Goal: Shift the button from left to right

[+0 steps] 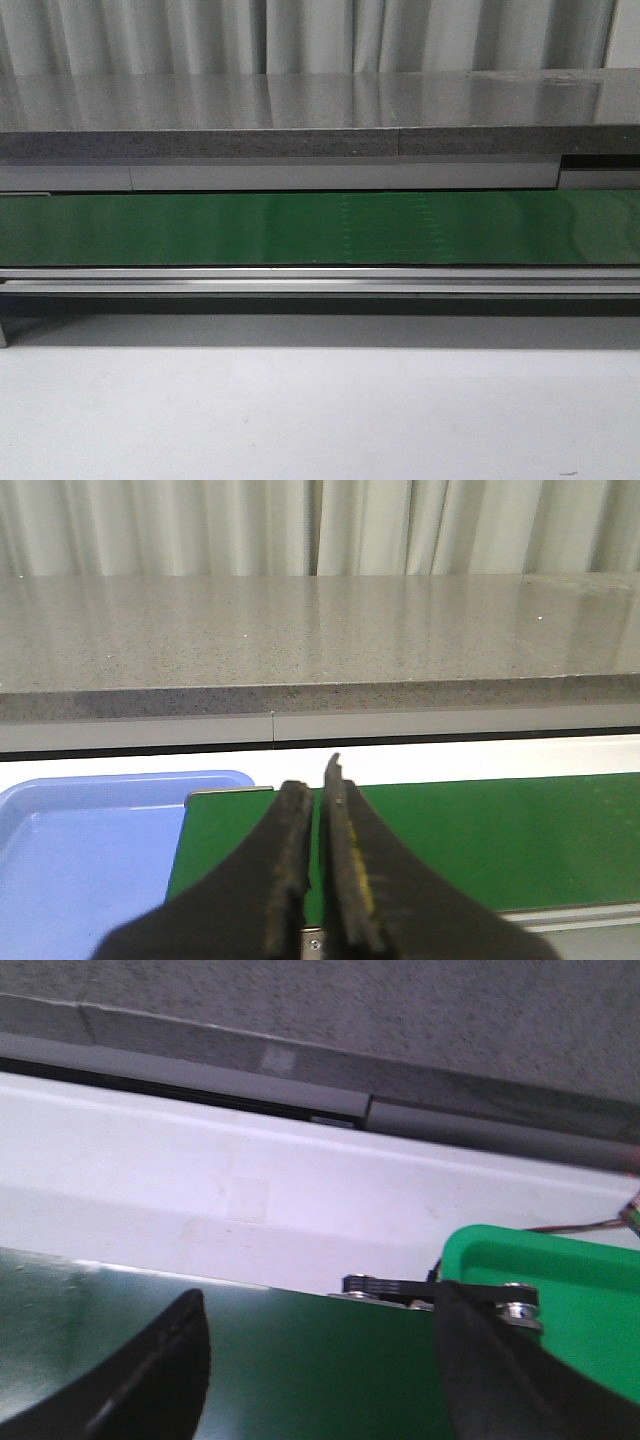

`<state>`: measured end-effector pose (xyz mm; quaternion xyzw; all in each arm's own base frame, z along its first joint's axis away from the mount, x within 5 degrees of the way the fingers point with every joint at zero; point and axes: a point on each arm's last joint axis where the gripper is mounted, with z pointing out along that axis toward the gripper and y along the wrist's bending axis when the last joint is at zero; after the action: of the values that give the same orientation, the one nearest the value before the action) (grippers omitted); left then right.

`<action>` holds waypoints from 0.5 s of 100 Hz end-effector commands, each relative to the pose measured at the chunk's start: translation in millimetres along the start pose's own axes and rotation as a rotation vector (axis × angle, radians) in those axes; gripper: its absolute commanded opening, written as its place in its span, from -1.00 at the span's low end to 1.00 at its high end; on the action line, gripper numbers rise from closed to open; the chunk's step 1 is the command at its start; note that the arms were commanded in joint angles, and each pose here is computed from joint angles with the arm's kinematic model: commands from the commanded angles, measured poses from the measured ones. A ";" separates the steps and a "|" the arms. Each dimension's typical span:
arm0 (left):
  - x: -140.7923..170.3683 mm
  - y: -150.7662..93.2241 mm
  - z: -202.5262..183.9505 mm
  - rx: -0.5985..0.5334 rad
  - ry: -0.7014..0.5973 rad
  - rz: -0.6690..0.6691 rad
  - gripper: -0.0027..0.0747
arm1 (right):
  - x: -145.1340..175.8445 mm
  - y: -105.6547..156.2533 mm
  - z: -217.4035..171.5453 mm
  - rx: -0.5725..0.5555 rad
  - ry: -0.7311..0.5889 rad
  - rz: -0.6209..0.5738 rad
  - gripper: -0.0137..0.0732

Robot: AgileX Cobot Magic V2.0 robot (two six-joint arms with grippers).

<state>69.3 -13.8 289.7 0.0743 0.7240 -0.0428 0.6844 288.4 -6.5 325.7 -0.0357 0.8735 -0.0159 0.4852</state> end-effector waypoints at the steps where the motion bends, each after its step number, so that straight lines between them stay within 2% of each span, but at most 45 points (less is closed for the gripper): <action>1: -14.2 2.4 -1.3 -0.022 -0.085 -0.014 -0.92 | -9.0 12.5 -30.2 -0.015 -0.194 -0.017 0.36; 22: -14.2 2.4 -1.3 -0.022 -0.085 -0.014 -0.92 | 30.5 34.1 -64.3 -0.082 -0.305 -0.035 0.36; 50: -14.2 2.4 -1.3 -0.022 -0.085 -0.014 -0.92 | 90.6 34.3 -111.2 -0.095 -0.427 -0.028 0.36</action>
<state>69.3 -13.8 289.7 0.0743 0.7240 -0.0428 0.6844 162.5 23.1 294.0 -0.0855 0.7986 0.0240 0.5953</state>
